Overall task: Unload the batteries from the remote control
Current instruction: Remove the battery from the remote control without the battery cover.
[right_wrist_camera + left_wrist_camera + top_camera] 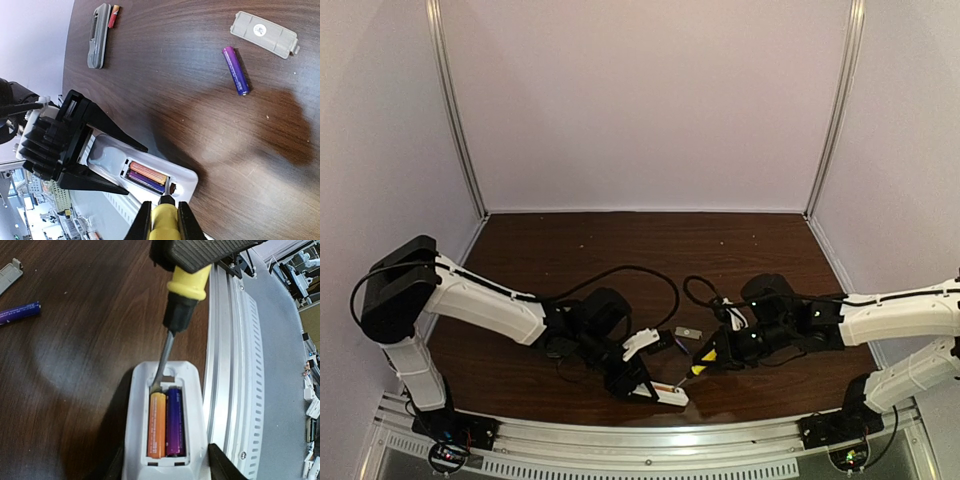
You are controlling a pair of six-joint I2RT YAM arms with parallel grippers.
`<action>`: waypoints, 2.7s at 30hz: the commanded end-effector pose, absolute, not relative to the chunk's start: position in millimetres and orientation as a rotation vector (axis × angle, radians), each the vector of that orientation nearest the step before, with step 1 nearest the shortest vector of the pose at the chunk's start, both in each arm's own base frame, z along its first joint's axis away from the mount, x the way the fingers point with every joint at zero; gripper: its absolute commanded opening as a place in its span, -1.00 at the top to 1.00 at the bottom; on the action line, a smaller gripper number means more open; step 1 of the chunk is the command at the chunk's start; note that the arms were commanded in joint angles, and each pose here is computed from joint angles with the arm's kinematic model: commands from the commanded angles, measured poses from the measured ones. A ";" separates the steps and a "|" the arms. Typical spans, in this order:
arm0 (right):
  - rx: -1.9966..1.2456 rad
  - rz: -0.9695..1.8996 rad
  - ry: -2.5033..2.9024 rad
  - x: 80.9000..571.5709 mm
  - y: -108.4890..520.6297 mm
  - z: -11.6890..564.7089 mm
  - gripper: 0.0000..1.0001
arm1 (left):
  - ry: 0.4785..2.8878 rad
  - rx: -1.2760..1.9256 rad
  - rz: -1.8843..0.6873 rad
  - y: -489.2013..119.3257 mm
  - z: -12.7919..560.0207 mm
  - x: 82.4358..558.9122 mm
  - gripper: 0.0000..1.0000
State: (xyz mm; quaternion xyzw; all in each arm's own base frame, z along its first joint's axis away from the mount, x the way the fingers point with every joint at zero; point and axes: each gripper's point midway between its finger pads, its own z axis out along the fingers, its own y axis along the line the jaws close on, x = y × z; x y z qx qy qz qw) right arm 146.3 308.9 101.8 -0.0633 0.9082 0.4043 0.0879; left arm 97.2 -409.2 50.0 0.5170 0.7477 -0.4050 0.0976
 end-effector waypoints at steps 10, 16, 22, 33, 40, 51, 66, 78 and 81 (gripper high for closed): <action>0.006 1.349 2.511 175.4 296.0 134.8 1.00 | 2.251 1.566 -1.381 -414.3 35.5 81.9 1.00; 0.025 1.349 2.501 180.6 293.6 136.9 1.00 | 2.290 1.560 -1.380 -410.9 29.2 84.3 1.00; -0.060 1.223 2.612 173.6 285.8 128.8 1.00 | 2.357 1.545 -1.415 -403.1 27.9 84.8 1.00; -0.306 1.015 2.822 140.0 277.7 140.3 1.00 | 2.209 1.586 -0.946 -394.1 20.6 133.3 1.00; -0.335 0.912 2.810 152.2 292.3 143.6 1.00 | 2.110 1.596 -0.773 -396.3 31.5 154.3 1.00; -0.284 0.775 2.729 196.9 313.9 140.1 1.00 | 2.066 1.629 -0.737 -401.2 34.1 153.7 1.00; -0.304 0.764 2.772 195.8 322.1 125.4 1.00 | 2.072 1.619 -0.747 -402.8 34.3 152.6 1.00; -0.320 0.761 2.788 191.3 327.8 122.0 1.00 | 2.067 1.622 -0.748 -403.5 34.2 151.4 1.00; -0.346 0.694 2.801 190.2 325.6 117.6 1.00 | 2.068 1.620 -0.744 -403.1 33.8 151.8 1.00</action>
